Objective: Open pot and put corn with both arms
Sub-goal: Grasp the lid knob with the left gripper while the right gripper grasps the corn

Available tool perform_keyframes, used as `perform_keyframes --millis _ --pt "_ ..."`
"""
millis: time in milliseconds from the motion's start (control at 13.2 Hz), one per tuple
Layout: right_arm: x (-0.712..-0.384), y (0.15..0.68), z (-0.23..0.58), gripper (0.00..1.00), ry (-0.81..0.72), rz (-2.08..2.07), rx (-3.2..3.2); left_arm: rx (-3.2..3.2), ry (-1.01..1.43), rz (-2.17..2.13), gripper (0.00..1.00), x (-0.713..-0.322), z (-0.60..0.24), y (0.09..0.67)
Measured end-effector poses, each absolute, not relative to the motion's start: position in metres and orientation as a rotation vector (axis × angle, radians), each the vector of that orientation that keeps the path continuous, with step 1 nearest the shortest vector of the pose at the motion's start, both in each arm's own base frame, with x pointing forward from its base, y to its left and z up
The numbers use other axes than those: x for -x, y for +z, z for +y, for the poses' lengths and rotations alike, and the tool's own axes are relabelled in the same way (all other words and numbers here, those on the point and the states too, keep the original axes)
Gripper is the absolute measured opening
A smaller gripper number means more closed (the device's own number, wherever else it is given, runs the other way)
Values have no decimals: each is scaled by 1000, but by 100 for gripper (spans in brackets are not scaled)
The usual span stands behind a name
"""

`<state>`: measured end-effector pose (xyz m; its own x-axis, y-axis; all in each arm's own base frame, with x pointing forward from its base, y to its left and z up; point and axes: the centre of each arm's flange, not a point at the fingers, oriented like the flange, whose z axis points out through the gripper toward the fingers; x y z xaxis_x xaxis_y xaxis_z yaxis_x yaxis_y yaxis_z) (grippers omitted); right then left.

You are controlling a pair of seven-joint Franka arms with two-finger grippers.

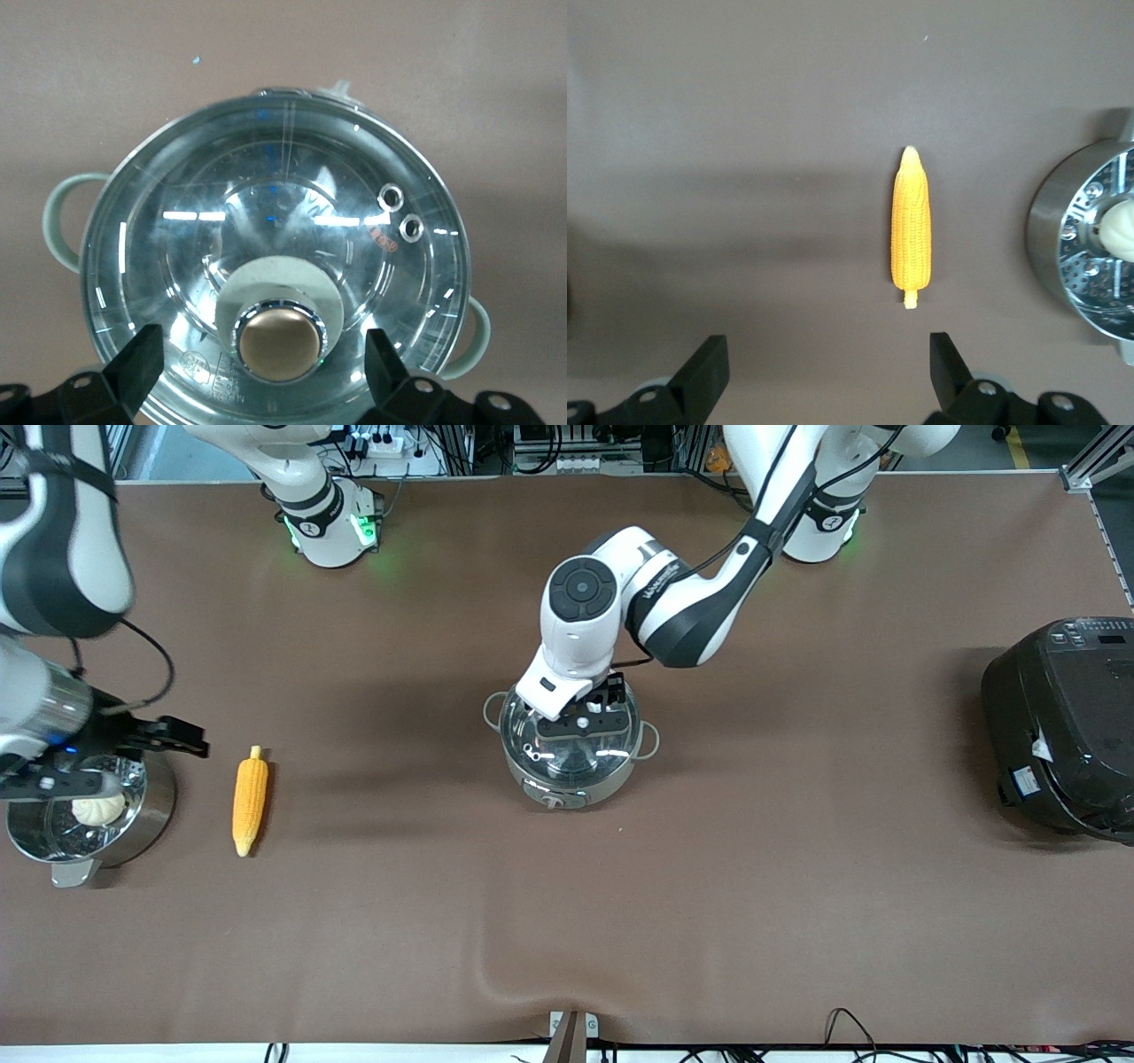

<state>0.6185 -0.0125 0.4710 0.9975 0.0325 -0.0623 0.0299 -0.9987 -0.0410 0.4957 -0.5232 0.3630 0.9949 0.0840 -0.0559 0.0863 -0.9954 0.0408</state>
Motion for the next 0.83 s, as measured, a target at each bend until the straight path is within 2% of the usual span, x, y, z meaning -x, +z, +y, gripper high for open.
perform_keyframes --millis 151,227,303,454,681,832 --pt "-615 439 -8 100 77 -69 3108 -3100 -90 132 95 -496 -524 357" --pt "-612 420 -4 100 69 -89 3121 -3102 -90 134 89 -497 -523 355" --pt "-609 402 -2 100 51 -104 3132 -3102 -90 135 88 -497 -523 355" --pt "-602 362 -6 100 -2 -103 3145 -3103 -89 136 77 -497 -523 355" --pt "-591 304 -22 100 31 -73 3151 -3105 -92 136 75 -498 -522 353" --pt "-590 293 -24 100 40 -91 3156 -3105 -93 135 74 -497 -523 352"
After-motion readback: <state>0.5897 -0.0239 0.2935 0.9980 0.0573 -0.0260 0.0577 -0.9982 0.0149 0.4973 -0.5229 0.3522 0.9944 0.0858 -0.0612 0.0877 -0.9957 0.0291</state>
